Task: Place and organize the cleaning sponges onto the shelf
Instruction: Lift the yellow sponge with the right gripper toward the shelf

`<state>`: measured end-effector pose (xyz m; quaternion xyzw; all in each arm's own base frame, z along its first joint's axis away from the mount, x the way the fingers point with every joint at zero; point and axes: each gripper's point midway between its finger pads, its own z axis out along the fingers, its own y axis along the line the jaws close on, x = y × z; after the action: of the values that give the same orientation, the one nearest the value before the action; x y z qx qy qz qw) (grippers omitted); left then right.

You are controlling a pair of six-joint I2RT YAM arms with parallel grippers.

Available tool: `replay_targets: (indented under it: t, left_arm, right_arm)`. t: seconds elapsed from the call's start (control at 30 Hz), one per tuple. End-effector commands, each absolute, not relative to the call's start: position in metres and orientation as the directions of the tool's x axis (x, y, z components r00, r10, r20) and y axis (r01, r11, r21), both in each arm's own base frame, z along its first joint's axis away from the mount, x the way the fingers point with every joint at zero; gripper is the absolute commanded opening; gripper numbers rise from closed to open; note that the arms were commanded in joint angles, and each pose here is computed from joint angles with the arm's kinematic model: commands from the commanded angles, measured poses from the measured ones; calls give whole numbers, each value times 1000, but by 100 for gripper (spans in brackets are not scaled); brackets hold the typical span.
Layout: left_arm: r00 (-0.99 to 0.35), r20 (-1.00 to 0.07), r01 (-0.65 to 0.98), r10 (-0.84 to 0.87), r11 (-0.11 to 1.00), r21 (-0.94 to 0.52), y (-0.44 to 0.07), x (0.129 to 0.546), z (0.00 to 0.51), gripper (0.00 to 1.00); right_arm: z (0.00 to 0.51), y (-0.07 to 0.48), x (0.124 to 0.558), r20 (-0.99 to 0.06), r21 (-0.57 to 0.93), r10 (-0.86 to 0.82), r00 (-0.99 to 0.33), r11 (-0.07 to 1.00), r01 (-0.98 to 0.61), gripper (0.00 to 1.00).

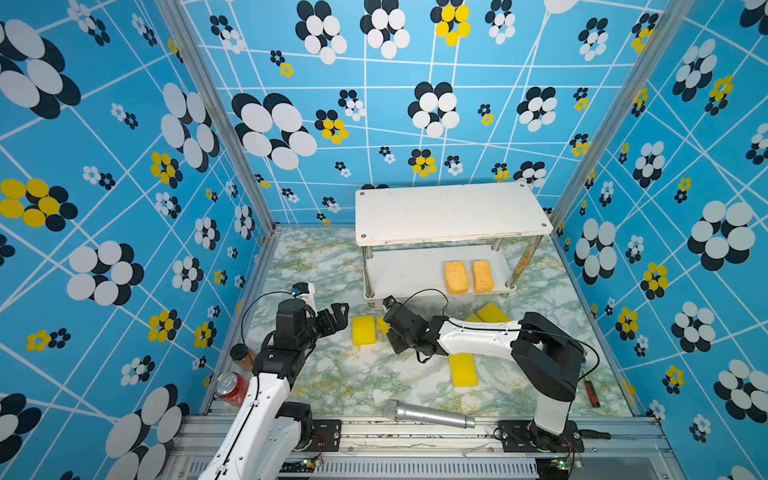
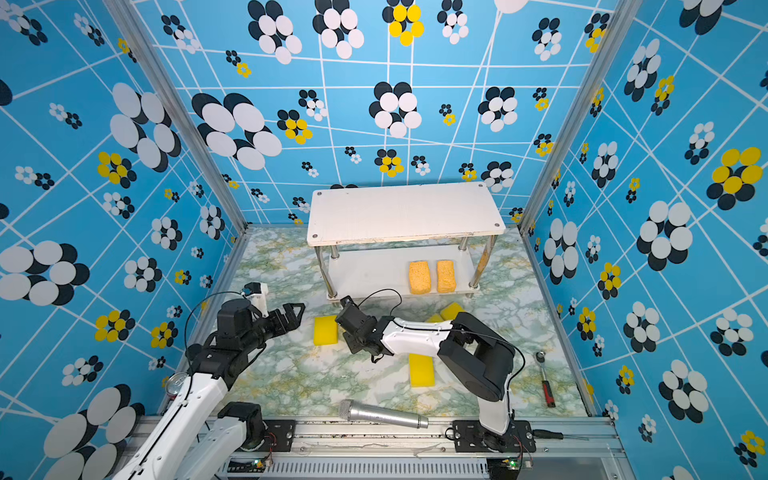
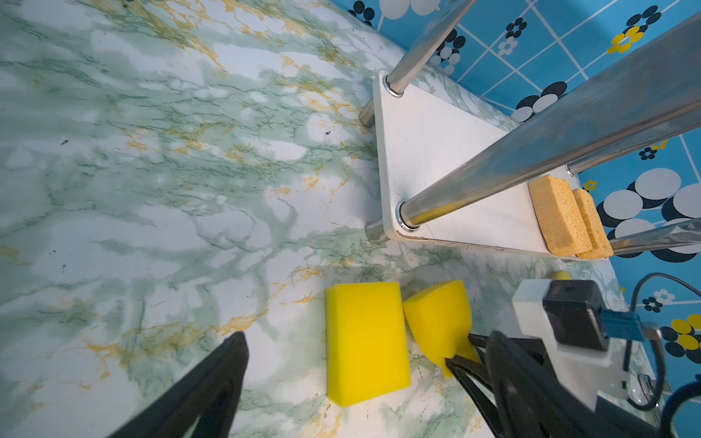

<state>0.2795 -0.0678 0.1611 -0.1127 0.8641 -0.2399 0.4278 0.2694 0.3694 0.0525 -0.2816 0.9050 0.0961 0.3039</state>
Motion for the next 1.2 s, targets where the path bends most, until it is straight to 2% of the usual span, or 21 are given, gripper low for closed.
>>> replay_targets:
  t: [0.0,0.2,0.5,0.93,1.17]
  left_arm:
    - [-596,-694,16,-404,858,-513,-66,281,165,99]
    - [-597,-693,16,-404,857,-514,-66,280,165,99]
    - [-596,-694,22,-403,857,-516,-67,280,166,99]
    - [-596,-695,23,-402,856,-516,-67,280,168,99]
    - [-596,-697,24,-399,859,-512,-66,280,169,99]
  right_arm:
    - [69,361,265,-605,-12,-466,-645,816,-578,29]
    - [95,349,268,-639,-1,-430,-637,829,-559,28]
    - [126,317,289,-718,44,-285,-635,892,-450,27]
    - [154,279,329,-789,32,-152,-595,958,-286,27]
    - [153,268,352,-803,26,-114,-584,974,-226,27]
